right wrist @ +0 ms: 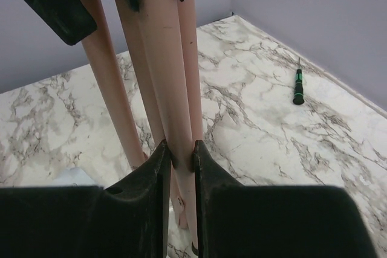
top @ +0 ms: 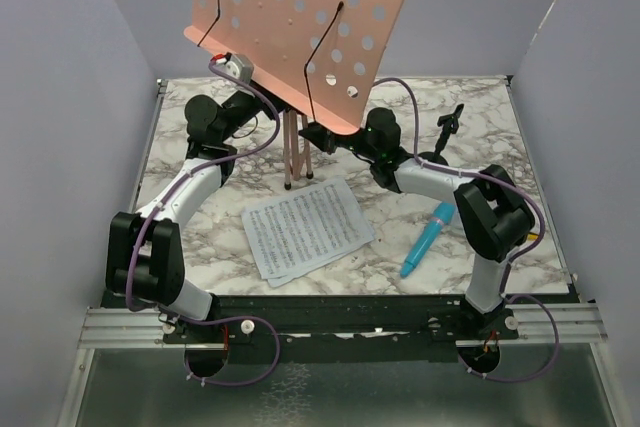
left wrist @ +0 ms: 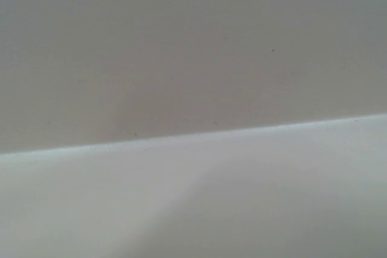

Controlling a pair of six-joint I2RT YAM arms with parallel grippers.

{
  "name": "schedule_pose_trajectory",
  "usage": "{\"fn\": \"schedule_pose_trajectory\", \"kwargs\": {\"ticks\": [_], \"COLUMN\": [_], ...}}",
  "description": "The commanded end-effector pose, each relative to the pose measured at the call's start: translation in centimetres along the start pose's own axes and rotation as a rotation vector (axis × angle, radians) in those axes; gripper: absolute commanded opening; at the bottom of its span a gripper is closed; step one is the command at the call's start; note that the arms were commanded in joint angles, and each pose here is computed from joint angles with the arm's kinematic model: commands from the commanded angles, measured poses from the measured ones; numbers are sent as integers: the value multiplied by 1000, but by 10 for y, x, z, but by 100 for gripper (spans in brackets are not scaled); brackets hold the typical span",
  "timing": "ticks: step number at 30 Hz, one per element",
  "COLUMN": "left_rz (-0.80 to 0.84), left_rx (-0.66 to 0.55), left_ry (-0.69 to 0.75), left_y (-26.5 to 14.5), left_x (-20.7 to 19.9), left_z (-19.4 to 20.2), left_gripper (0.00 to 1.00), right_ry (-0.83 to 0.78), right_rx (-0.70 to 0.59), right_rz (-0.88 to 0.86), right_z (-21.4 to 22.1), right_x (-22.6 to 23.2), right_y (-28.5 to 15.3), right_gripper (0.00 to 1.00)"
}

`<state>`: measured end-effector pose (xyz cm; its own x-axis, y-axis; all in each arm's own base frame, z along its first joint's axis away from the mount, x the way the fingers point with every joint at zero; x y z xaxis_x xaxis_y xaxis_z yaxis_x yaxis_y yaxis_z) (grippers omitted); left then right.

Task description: Set up the instrument practice props

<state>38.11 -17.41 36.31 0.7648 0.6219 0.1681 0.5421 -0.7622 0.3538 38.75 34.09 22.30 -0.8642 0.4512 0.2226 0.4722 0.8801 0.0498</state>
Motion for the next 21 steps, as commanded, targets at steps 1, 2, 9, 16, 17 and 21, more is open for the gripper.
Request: {"fn": "schedule_pose_trajectory", "kwargs": {"ticks": [1,2,9,16,17,21], "left_rz": [18,14,4,4,5,6], "left_rx": [-15,-13,-32,-70,-75,-92], "left_ry": [22,27,61,97,100,107], "left_y": [5,5,6,10,11,13], "left_x": [0,1,2,3,3,3], "left_z": [-28,-30,-45,-69,-72,-81], "left_gripper": [0,0,0,0,0,0], "right_ry": [-16,-14,-1,-45,-49,-67], "right_rx": [-7,-3,20,24,25,37], "right_rz": [204,211,272,394,414,472], "right_z": [-12,-12,-13,-18,-18,-21], "right_x": [-27,-27,-31,-45,-47,-53], "right_y": [-15,-16,-22,-32,-34,-38], "right_gripper": [1,1,1,1,1,1]}}
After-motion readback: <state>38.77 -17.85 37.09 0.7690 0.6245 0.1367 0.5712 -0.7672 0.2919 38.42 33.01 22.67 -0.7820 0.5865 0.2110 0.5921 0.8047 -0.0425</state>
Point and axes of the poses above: each gripper's point midway between its finger pads, its own y axis out along the fingers, its own x axis along the line the jaws close on, z = x × y, the point moved 5 cm from there along -y, back along the fingers, and after that the axes turned 12 degrees about y, right-handed, at the moved point
